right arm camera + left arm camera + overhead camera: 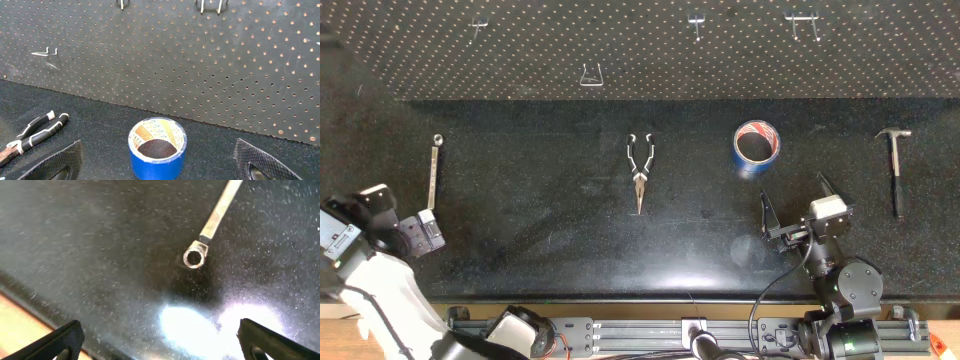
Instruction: Place Tools Onto Pegboard
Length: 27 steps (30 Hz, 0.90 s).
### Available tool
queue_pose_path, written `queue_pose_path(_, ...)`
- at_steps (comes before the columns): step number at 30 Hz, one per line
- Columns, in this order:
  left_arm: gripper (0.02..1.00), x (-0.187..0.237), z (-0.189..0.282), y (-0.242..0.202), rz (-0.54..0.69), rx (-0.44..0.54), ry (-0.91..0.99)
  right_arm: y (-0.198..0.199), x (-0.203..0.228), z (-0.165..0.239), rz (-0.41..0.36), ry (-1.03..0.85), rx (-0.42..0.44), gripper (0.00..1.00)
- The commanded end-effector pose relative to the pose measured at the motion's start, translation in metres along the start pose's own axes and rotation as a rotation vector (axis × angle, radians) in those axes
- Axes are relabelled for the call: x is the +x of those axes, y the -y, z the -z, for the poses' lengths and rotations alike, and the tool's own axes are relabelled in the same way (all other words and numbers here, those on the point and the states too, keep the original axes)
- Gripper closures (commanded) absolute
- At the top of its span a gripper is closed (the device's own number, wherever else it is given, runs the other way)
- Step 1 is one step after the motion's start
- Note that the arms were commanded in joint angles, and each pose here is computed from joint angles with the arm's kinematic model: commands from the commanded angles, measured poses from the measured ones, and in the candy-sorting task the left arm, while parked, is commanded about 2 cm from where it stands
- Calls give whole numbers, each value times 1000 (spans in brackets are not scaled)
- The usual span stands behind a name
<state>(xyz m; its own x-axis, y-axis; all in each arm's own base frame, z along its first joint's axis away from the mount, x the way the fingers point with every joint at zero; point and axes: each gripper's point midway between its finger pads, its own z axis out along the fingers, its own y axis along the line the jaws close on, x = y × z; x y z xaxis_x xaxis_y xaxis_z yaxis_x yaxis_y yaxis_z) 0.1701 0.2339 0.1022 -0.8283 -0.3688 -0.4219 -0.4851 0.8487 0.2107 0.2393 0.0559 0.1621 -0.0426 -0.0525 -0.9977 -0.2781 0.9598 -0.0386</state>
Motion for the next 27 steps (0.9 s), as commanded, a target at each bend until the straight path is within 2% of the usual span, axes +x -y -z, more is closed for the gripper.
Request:
queue_pose_path(1,23,-18,-22,2,-83,76,13,-1,1,0,10,-1,-5,23)
queue_pose_path(6,23,-56,-43,9,-111,181,-8,-1,1,0,10,-1,-5,23)
queue_pose_path(12,23,-74,-71,64,-289,291,-73,-1,1,0,11,-1,-5,23)
queue_pose_path(27,23,-81,-126,68,-264,311,-116,-1,1,0,10,-1,-5,25)
